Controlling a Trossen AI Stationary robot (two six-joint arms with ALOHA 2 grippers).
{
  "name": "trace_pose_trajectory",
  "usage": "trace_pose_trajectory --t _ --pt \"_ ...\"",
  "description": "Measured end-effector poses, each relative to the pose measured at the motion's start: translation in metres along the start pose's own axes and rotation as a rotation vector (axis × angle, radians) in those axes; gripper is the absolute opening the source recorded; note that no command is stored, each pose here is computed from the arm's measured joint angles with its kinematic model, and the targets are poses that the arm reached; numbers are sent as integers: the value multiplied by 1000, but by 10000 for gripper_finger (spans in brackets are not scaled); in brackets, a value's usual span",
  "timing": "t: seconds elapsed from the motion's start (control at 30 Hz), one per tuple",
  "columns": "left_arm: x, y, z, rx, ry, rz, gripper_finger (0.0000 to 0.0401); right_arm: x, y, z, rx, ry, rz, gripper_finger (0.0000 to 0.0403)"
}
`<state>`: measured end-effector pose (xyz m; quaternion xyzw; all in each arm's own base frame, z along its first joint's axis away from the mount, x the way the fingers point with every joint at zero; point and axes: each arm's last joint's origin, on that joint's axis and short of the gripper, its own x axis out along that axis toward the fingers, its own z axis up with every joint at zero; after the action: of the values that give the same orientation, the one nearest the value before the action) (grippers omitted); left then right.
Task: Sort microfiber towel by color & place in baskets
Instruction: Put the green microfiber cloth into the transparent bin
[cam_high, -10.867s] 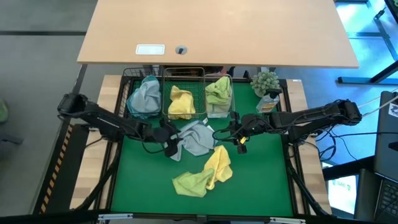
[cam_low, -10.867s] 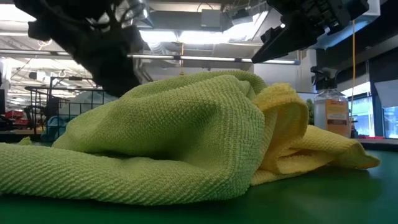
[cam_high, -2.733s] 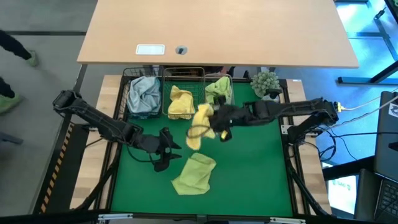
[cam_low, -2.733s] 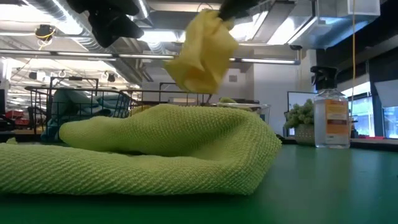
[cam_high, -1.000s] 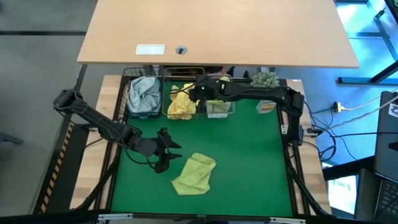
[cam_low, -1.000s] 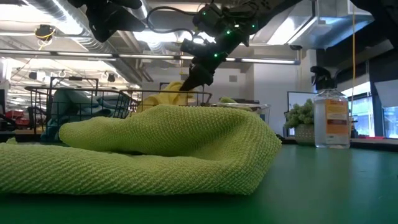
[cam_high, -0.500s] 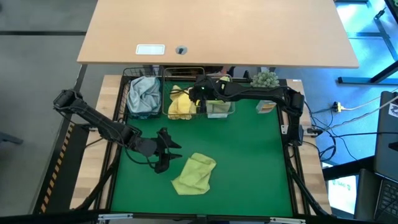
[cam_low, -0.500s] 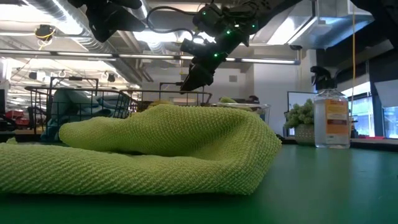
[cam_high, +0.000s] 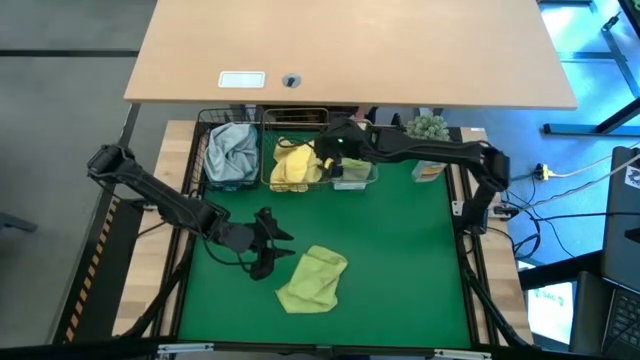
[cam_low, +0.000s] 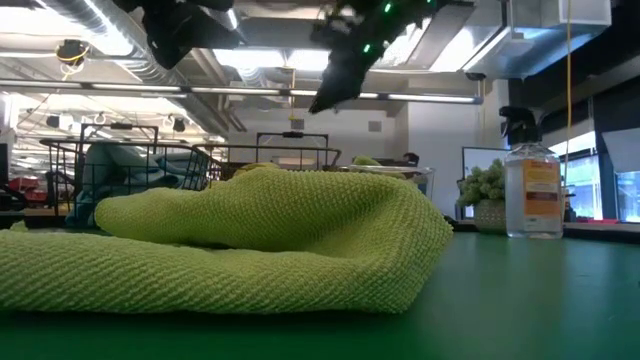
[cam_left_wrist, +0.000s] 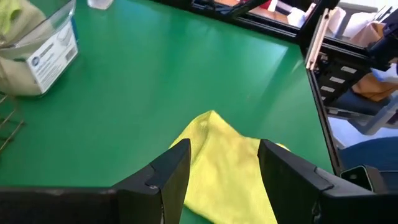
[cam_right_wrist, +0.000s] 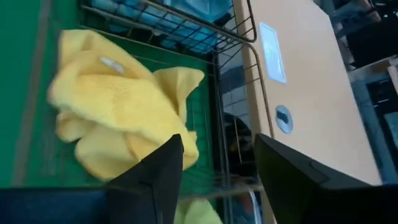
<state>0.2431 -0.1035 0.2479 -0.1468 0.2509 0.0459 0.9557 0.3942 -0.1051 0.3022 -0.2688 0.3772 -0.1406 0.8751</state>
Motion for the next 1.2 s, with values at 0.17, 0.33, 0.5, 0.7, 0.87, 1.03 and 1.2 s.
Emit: trace_pose_trajectory --t 0.17,0.33,0.5,0.7,0.87,1.03,1.2 --pt "18 -8 -3 83 -38 -33 183 -45 0 9 -3 -16 2 198" --pt "39 -15 -8 141 -78 -71 183 -89 1 14 41 -49 28 198" --pt "62 -20 -21 194 -81 -93 183 -127 3 15 84 -83 54 198" --pt "84 -18 -44 226 6 -88 183 -158 11 10 115 -70 107 198" --pt "99 -20 -63 246 88 -150 183 -177 17 4 126 -21 109 198" --pt "112 -24 -83 263 142 -218 183 -193 22 -4 145 23 137 198" --pt "122 -23 -102 282 193 -205 183 -207 25 -22 199 32 150 198"
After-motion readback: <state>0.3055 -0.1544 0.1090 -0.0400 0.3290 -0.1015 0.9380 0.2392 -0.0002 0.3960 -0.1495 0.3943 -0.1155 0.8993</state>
